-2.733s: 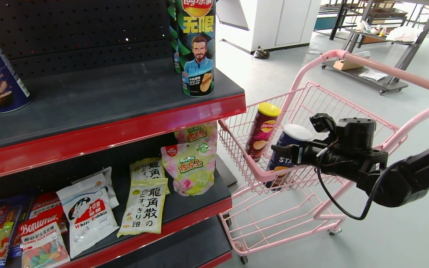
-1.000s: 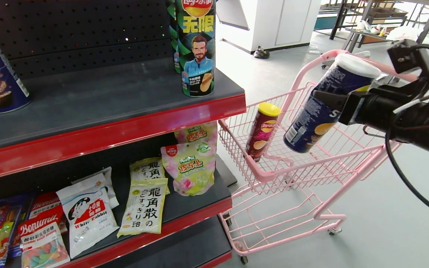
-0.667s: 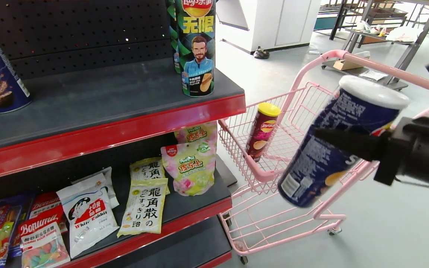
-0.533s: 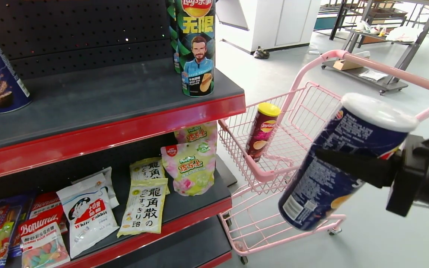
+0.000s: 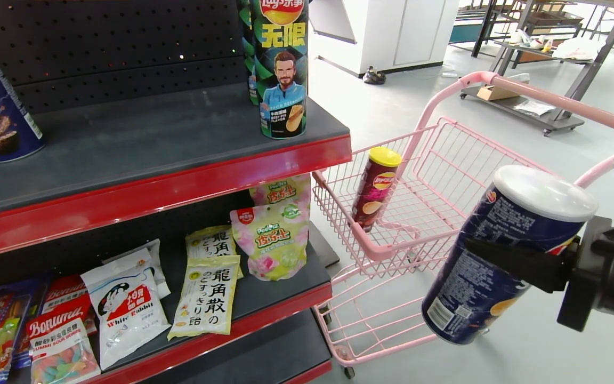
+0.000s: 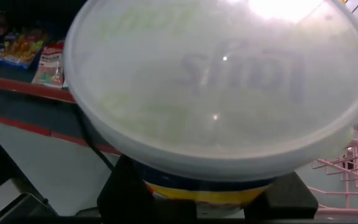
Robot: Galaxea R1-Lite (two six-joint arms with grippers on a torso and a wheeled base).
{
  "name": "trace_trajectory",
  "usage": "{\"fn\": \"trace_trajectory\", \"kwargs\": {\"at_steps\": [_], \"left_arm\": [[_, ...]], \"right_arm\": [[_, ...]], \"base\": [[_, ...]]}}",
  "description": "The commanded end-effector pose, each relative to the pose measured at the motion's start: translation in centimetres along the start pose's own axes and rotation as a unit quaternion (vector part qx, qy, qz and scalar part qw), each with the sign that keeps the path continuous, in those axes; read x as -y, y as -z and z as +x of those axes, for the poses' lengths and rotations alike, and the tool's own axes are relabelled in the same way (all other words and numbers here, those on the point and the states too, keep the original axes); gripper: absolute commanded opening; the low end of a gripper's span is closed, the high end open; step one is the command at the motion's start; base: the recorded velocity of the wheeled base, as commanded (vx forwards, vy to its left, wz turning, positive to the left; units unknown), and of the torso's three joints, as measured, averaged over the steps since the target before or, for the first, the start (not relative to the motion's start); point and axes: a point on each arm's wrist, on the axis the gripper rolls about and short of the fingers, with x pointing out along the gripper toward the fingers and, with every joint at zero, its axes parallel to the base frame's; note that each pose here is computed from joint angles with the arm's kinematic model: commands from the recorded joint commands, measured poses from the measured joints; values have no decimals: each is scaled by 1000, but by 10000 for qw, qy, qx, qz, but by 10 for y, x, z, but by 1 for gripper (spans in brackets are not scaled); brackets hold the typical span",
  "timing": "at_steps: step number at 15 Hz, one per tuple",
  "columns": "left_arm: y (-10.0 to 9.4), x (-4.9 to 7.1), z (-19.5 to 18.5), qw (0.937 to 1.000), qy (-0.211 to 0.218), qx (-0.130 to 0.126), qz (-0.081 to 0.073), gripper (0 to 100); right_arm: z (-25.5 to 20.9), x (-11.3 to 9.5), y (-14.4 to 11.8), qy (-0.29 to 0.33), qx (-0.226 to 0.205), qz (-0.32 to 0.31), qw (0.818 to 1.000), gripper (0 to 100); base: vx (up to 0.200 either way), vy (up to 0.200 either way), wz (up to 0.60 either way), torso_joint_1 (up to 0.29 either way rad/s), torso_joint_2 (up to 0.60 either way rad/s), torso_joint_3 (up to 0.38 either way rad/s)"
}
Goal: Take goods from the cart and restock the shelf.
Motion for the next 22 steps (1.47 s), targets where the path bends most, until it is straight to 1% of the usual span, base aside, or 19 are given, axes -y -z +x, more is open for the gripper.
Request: {"fn": "trace_trajectory", "kwargs": {"at_steps": [1,6,8,14,22], "left_arm": [[0,0,0,10000,-2,-3,-2,100],[0,0,0,10000,-2,-3,-2,100],[0,0,0,10000,-2,-3,-2,100],[0,0,0,10000,-2,-3,-2,100],[0,0,0,10000,-2,-3,-2,100]], "right_arm": [[-8,-2,2,-111,81,-43,9999,0],[-9,-1,1,-134,105,-66,9998,0],[-8,-1,0,-133,112,-74,9998,0],[-9,-2,-3,-147,166,-113,9997,0],[-10,-2,-3,-153,175,-208,9995,0]], "base": [[0,0,0,0,0,0],[0,0,0,3,-10,-8],[0,0,0,63,-305,-232],[0,0,0,133,-493,-356],[0,0,0,201,-580,-374]]}}
